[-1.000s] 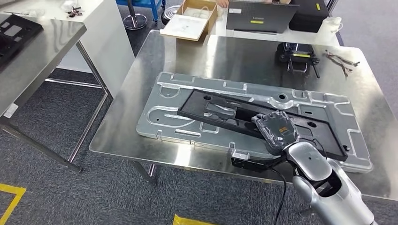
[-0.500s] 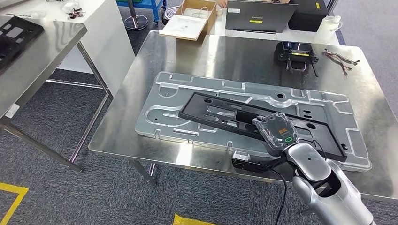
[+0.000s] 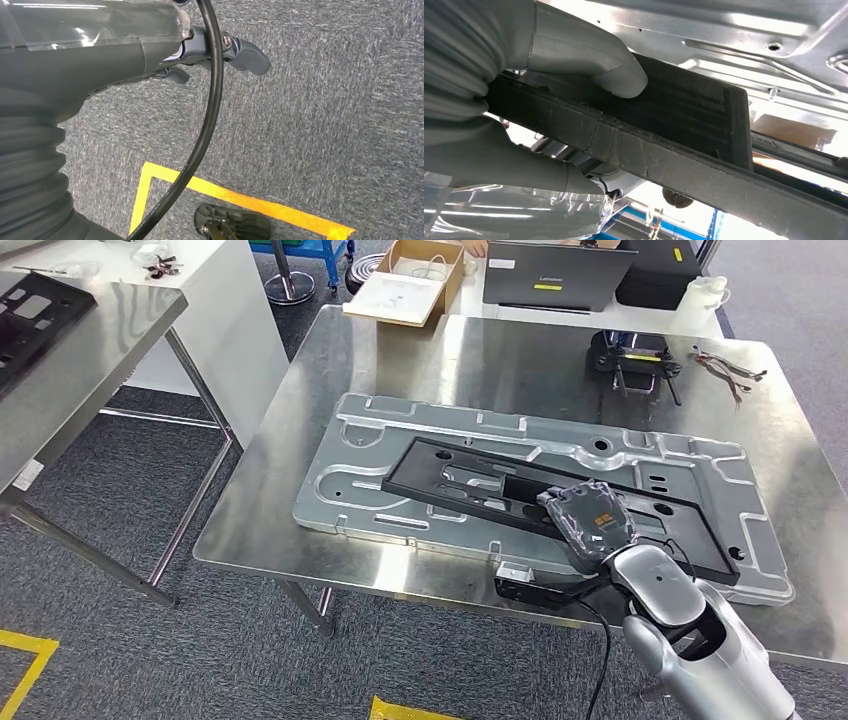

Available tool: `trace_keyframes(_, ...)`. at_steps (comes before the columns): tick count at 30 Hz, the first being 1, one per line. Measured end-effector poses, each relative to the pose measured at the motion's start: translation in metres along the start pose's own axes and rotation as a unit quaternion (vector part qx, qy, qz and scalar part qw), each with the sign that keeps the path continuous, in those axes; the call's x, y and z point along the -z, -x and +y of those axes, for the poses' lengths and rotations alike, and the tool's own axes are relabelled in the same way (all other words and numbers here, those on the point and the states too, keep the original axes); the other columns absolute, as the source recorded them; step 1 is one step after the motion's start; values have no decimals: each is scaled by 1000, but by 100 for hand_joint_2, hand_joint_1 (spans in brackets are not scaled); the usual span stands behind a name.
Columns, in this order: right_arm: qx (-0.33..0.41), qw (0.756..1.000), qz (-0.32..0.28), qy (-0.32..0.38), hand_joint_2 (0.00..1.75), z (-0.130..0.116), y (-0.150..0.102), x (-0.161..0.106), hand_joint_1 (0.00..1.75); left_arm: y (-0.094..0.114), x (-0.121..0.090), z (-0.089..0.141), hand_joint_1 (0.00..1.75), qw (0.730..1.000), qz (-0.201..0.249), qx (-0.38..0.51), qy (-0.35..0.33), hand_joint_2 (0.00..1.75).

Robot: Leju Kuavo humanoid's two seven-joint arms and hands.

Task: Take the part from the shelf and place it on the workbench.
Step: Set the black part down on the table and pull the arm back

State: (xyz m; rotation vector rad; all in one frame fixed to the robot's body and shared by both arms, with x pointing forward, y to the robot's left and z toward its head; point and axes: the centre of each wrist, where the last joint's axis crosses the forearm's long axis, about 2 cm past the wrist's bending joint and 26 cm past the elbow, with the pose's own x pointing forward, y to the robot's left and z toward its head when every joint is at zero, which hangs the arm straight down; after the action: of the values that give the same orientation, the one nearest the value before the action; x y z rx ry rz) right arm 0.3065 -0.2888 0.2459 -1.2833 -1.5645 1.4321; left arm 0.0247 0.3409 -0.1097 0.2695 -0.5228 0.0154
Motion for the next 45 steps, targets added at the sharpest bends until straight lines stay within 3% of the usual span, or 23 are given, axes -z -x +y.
trace_keyframes(9, -21, 997, 56, -46, 175, 2, 33, 33, 171, -2, 2, 4, 0, 1000, -7, -2, 3, 175)
trace_keyframes(19, -17, 994, 64, -87, 175, 19, 33, 70, 171, -6, 4, 6, 0, 1000, -13, -11, -4, 175)
trace_keyframes(32, -13, 994, 58, -92, 175, 17, 35, 80, 171, -6, 4, 8, 0, 1000, -12, -13, -3, 175)
trace_keyframes(39, -1, 993, 50, -105, 175, 34, 32, 74, 171, -2, 2, 8, 0, 1000, 3, -12, -3, 175)
trace_keyframes(45, -3, 993, 48, -107, 175, 34, 30, 77, 171, -2, 3, 12, 0, 1000, -6, -13, -3, 175)
